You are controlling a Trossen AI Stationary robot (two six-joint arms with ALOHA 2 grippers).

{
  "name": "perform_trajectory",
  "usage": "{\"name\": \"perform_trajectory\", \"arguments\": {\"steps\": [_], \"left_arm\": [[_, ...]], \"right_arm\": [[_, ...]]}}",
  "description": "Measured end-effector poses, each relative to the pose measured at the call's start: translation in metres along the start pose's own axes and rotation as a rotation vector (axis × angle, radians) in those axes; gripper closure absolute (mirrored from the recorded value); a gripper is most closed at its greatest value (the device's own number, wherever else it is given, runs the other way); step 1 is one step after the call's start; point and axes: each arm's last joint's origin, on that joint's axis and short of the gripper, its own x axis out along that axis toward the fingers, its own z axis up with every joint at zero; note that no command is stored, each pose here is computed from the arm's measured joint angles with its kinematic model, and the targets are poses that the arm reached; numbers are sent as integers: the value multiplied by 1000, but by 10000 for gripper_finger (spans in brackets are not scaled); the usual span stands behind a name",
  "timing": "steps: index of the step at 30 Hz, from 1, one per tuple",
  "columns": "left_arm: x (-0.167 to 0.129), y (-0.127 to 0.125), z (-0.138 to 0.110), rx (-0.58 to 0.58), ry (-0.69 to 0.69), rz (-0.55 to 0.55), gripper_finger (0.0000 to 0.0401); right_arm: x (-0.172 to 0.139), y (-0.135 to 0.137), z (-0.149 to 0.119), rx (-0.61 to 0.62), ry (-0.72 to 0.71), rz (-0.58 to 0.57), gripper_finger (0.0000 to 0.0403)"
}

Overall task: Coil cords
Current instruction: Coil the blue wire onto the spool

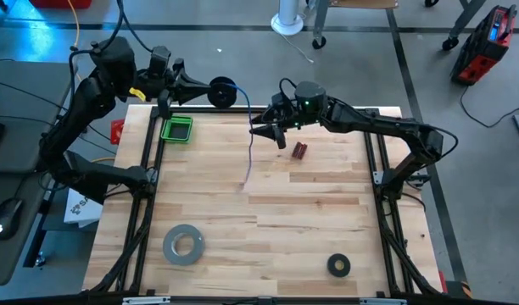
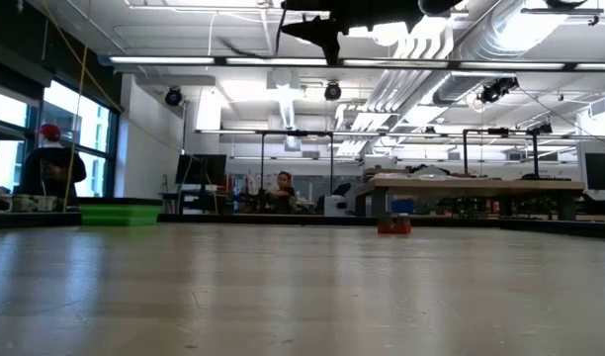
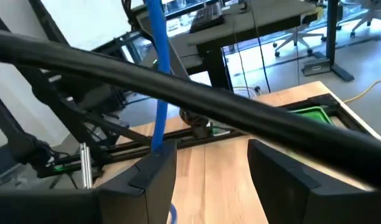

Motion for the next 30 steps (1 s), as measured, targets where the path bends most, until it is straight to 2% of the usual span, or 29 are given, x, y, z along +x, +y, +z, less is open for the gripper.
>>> {"name": "perform_trajectory", "arguments": {"steps": [2, 5, 8, 14, 24, 27, 30], "left_arm": [[0, 0, 0, -5, 0, 0, 401], [0, 0, 0, -8, 1, -4, 401], [0, 0, 0, -9, 2, -4, 401], [0, 0, 0, -7, 1, -4, 401], [1, 1, 0, 1, 1, 0, 401], [1, 1, 0, 1, 0, 0, 401], [1, 1, 0, 18, -1, 3, 401]], "right_arm": [[-2, 0, -1, -30, 15, -22, 213], [-10, -4, 1, -89, 35, -125, 213], [-20, -10, 2, -74, 64, -177, 213], [-27, -14, 5, 1, 60, -87, 213], [-22, -14, 4, -101, 45, -198, 213], [-22, -12, 5, -85, 42, -158, 213], [-19, -6, 3, -55, 53, -68, 213]]}}
